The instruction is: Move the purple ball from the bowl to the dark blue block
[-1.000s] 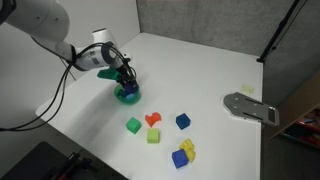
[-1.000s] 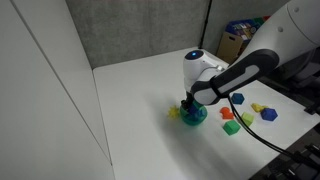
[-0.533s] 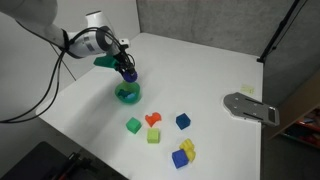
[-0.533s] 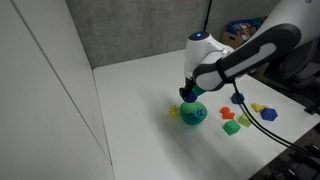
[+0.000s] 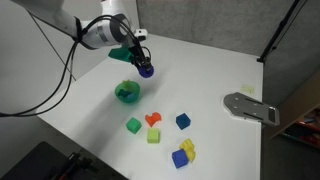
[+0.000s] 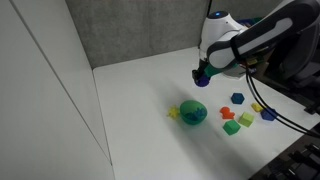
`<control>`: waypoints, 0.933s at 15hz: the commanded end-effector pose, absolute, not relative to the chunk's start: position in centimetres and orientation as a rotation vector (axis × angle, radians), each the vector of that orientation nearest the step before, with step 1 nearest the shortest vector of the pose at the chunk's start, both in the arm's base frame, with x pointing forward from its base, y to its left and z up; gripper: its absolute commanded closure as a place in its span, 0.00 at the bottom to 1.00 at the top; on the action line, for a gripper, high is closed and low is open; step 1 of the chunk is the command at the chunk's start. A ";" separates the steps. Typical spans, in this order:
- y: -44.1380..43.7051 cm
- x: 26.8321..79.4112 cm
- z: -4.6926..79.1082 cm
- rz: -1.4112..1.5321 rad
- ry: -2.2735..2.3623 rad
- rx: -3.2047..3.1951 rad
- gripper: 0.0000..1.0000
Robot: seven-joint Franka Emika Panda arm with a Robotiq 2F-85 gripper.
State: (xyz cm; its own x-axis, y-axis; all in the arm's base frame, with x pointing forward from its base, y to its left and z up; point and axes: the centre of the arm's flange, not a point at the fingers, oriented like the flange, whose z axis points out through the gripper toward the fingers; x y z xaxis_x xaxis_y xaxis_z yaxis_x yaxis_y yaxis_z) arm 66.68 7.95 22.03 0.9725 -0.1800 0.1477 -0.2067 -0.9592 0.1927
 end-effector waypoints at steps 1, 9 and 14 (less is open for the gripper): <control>3.9 65.5 21.2 0.143 -0.406 2.873 0.57; -8.8 61.5 17.1 -0.015 -0.699 2.752 0.57; -16.2 59.1 15.3 -0.075 -0.876 2.648 0.57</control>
State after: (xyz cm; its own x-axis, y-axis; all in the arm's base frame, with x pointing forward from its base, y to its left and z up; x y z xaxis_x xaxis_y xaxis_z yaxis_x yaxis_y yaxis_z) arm 60.14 -13.52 15.81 0.8481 -0.5279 0.0462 -0.5125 -0.7951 0.3243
